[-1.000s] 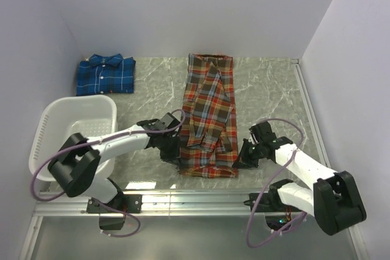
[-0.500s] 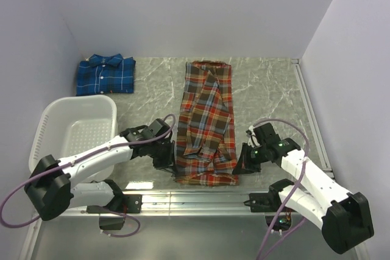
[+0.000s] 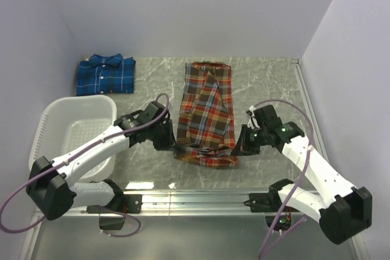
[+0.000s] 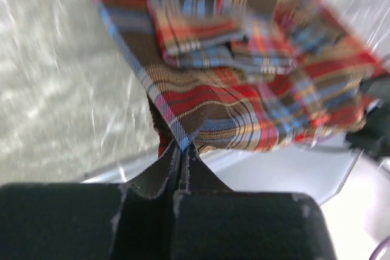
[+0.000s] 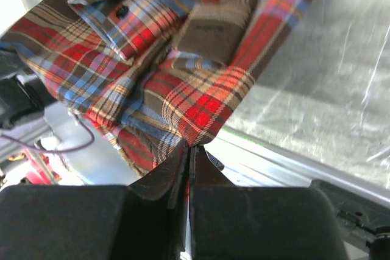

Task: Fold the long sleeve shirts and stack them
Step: Fold the shirt

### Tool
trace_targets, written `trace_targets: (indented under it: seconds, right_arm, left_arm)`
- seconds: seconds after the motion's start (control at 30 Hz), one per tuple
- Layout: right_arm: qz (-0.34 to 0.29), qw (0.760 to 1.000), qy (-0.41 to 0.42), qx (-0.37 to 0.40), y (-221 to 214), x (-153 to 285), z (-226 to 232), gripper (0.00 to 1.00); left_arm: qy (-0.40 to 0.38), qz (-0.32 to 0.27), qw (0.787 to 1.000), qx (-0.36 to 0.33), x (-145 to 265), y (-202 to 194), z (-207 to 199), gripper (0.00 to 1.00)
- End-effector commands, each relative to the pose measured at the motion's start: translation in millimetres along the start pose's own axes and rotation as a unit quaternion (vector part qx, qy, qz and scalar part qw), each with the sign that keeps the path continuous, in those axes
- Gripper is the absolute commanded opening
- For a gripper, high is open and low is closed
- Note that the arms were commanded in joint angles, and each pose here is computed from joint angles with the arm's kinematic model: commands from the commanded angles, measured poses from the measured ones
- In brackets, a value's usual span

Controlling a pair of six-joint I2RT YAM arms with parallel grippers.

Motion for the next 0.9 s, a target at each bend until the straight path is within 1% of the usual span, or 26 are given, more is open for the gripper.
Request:
trace_targets:
  seconds: [0.0,0.13,0.17,0.2,0.27,0.3,0.37,0.4,0.43,0.47,0.5,0.53,0.6,0.63,0.77,0.8,0.87]
  right_arm:
    - [-0.039,0.999,-0.001,0.017,32.6,4.0,8.8,0.00]
    - [-0.063,0.998,0.001,0.023,64.7,3.7,15.7,0.00]
    - [-0.061,0.998,-0.005,0.020,71.7,-0.6,13.5,0.00]
    - [-0.074,0.997,-0.005,0.021,84.0,3.6,14.5,0.00]
    - [-0.083,0.996,0.002,0.020,102.3,1.7,16.8,0.00]
    - [-0.086,0.996,0.000,0.018,108.7,1.0,15.4,0.00]
    - [-0.091,0.996,0.005,0.012,126.2,-0.9,13.7,0.00]
    - [-0.094,0.996,0.002,0.012,132.5,-1.6,12.3,0.00]
    - [-0.098,0.995,-0.003,0.008,138.8,-1.2,8.2,0.00]
    - [-0.089,0.996,-0.009,0.002,143.3,-7.8,2.9,0.00]
    - [-0.096,0.995,-0.008,0.009,152.1,-6.0,3.9,0.00]
    - [-0.092,0.996,-0.013,0.001,157.8,-10.6,-2.6,0.00]
    - [-0.098,0.995,-0.016,0.000,168.5,-12.4,-6.4,0.00]
    - [-0.095,0.995,-0.022,-0.009,181.1,-19.7,-16.4,0.00]
    - [-0.102,0.994,-0.032,-0.020,193.3,-26.1,-26.8,0.00]
    - [-0.105,0.994,-0.036,-0.023,197.0,-27.1,-30.4,0.00]
    - [-0.105,0.993,-0.040,-0.030,206.1,-33.7,-36.5,0.00]
  left_arm:
    - [-0.029,-0.051,0.998,0.005,0.1,35.1,-27.1,0.01]
    - [-0.021,-0.080,0.997,0.003,-8.6,67.8,-38.7,0.01]
    - [-0.021,-0.087,0.996,-0.004,-9.3,74.5,-40.9,0.01]
    - [-0.028,-0.099,0.995,-0.006,-6.4,83.9,-49.4,0.01]
    - [-0.013,-0.114,0.993,-0.008,-12.7,101.4,-49.0,0.01]
    - [-0.019,-0.128,0.992,-0.012,-9.3,111.5,-57.6,0.01]
    - [-0.005,-0.134,0.991,-0.011,-17.5,126.0,-57.2,0.01]
    - [-0.011,-0.145,0.989,-0.013,-14.4,134.9,-65.8,0.01]
    - [-0.001,-0.145,0.989,-0.011,-22.6,142.1,-63.6,0.01]
    - [0.001,-0.150,0.989,-0.011,-24.2,148.1,-64.4,0.01]
    - [-0.001,-0.160,0.987,-0.012,-21.9,156.7,-70.2,0.01]
    - [0.011,-0.160,0.987,-0.008,-29.4,164.2,-65.7,0.01]
    - [0.010,-0.168,0.986,-0.007,-29.6,176.1,-71.4,0.01]
    - [0.019,-0.176,0.984,0.001,-37.0,191.8,-69.8,0.01]
    - [0.013,-0.191,0.982,0.002,-37.9,210.5,-79.5,0.01]
    - [0.022,-0.190,0.982,0.004,-45.7,214.8,-76.2,0.01]
    - [0.018,-0.196,0.980,0.004,-47.6,223.9,-81.2,0.02]
Point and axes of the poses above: each gripper's point midway between its finger pads, its own x axis back along the fingers, its own z axis along the line the jaws close on, y = z × x, the point moved 3 cm from there along x, back along the fingers, and after that the axes turned 14 degrees about x, right-handed, at the moved point
